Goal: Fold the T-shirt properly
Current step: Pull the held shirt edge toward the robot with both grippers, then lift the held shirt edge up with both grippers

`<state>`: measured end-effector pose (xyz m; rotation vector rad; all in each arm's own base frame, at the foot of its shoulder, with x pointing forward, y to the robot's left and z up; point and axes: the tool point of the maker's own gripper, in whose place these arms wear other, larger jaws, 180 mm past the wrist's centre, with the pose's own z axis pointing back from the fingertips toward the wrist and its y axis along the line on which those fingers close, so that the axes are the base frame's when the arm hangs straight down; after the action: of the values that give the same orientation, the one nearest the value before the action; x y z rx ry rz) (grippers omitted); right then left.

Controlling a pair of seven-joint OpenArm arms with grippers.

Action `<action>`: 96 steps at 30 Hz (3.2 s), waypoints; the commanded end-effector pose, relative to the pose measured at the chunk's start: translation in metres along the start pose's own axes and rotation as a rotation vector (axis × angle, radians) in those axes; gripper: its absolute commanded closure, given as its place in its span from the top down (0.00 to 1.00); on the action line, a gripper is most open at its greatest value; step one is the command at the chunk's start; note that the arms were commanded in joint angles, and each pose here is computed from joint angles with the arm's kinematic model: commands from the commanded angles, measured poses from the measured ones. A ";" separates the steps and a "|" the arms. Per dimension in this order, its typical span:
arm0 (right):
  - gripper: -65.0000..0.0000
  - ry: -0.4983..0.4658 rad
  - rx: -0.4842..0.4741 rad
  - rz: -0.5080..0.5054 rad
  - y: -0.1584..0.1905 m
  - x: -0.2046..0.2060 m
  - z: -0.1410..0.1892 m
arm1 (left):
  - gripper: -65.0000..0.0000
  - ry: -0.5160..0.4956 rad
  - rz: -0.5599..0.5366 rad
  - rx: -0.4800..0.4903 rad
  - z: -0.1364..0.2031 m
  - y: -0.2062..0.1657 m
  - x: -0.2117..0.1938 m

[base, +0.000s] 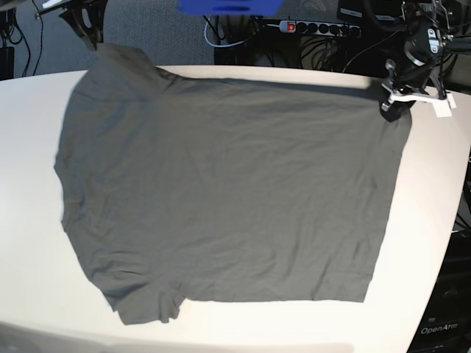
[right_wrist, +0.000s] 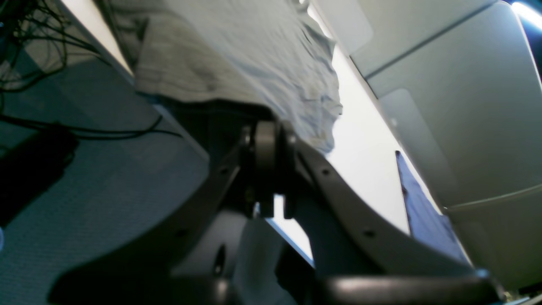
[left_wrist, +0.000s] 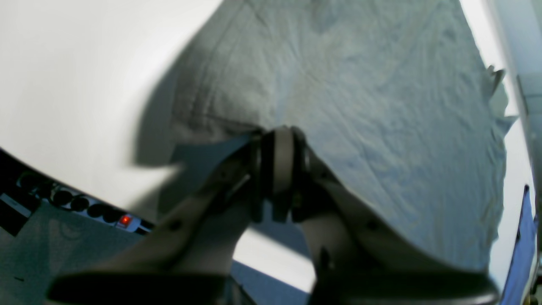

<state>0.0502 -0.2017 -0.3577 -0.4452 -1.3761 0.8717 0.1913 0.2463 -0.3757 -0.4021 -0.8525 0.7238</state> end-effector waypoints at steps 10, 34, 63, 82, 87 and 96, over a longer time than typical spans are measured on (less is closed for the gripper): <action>0.01 -0.062 -0.050 0.035 -0.017 0.011 -0.013 | 0.04 -0.053 -0.037 -0.046 0.004 -0.018 0.018; 0.01 -0.222 -0.155 -0.141 -0.046 0.023 -0.098 | 0.04 -0.105 -0.103 -0.055 -0.009 -0.032 0.036; 0.01 -0.341 -0.173 -0.414 -0.076 0.029 -0.207 | 0.04 -0.052 -0.194 -0.020 -0.019 -0.035 0.037; 0.01 -0.332 -0.145 -0.492 -0.090 0.017 -0.254 | 0.04 -0.063 -0.246 0.011 -0.019 -0.031 0.042; 0.01 -0.314 -0.136 -0.514 -0.083 0.011 -0.256 | 0.04 -0.105 -0.254 -0.016 -0.026 -0.045 0.058; 0.01 -0.262 -0.128 -0.523 -0.077 0.003 -0.255 | 0.04 -0.127 -0.355 -0.017 -0.044 -0.077 0.091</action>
<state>0.3124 -0.1907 -0.3619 -0.0391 -1.6278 0.4205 0.2936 0.2516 -0.3220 -0.2259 -0.9676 0.4314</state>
